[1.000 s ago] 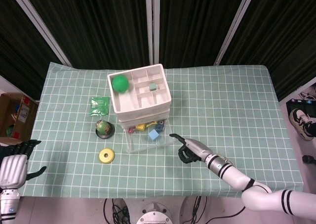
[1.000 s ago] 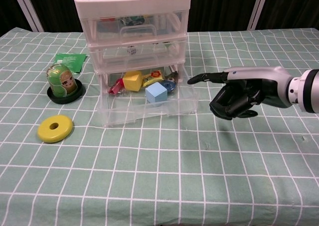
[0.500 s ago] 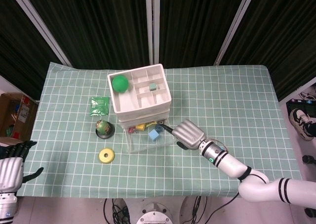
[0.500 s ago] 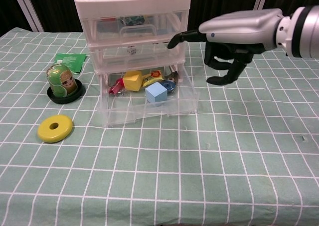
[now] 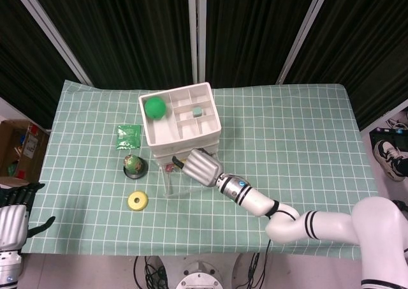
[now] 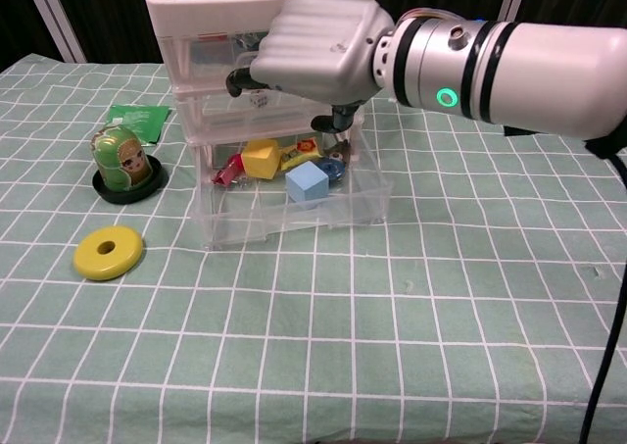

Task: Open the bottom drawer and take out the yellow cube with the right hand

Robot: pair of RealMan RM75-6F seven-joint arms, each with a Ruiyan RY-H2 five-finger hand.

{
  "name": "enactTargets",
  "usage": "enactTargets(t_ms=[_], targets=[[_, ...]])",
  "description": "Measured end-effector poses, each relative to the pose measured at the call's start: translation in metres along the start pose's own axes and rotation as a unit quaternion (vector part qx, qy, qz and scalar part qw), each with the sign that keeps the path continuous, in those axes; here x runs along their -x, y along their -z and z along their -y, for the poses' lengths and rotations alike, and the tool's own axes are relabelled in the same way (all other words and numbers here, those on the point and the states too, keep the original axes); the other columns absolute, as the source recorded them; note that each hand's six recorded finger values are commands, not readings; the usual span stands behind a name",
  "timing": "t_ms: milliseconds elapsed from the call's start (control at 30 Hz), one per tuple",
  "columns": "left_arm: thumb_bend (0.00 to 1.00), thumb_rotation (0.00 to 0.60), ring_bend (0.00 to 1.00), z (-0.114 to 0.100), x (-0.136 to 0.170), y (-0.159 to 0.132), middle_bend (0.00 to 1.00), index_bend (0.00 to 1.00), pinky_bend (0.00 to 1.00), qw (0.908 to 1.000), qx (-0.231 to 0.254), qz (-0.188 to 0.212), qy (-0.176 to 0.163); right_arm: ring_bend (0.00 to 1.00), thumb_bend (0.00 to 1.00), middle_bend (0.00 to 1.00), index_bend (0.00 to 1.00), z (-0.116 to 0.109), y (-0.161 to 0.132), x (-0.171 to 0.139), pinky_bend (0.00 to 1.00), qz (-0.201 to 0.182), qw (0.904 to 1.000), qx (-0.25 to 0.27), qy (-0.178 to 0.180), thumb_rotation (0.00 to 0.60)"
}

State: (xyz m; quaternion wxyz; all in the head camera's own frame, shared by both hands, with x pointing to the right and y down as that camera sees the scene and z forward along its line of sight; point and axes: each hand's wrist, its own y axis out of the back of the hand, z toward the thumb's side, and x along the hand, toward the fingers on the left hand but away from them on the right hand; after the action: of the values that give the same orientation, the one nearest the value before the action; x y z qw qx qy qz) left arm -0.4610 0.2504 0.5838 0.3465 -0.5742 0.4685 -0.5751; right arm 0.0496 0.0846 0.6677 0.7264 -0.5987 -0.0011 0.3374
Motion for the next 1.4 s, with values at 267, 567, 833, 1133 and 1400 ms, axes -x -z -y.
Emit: enactTargets(t_ms=[267,567,833,1133,1400], targets=[[0.12,0.600,0.18,0.003,0.004,0.005,0.20,0.22,0.21,0.9999,0.007,-0.008,0.000,1.00,0.24,0.92,0.21,0.002,-0.027,0.010,1.00,-0.022,0.9964,-0.072,0.040,0.600],[0.12,0.600,0.18,0.005,0.008,0.009,0.20,0.22,0.21,0.9998,0.012,-0.015,-0.003,1.00,0.24,0.92,0.22,0.011,-0.042,0.011,1.00,-0.039,0.9935,-0.093,0.052,0.600],[0.12,0.600,0.18,0.007,0.013,0.010,0.20,0.22,0.21,0.9997,0.015,-0.019,-0.002,1.00,0.24,0.92,0.24,0.026,-0.050,0.019,1.00,-0.052,0.9855,-0.155,0.047,0.600],[0.12,0.600,0.18,0.008,0.016,0.013,0.20,0.22,0.21,0.9995,0.017,-0.025,-0.003,1.00,0.24,0.92,0.25,0.037,-0.062,0.031,1.00,-0.067,0.9737,-0.212,0.049,0.600],[0.12,0.600,0.18,0.009,0.019,0.017,0.20,0.22,0.21,0.9993,0.018,-0.032,-0.002,1.00,0.24,0.92,0.26,0.042,-0.064,0.042,1.00,-0.067,0.9666,-0.242,0.054,0.600]])
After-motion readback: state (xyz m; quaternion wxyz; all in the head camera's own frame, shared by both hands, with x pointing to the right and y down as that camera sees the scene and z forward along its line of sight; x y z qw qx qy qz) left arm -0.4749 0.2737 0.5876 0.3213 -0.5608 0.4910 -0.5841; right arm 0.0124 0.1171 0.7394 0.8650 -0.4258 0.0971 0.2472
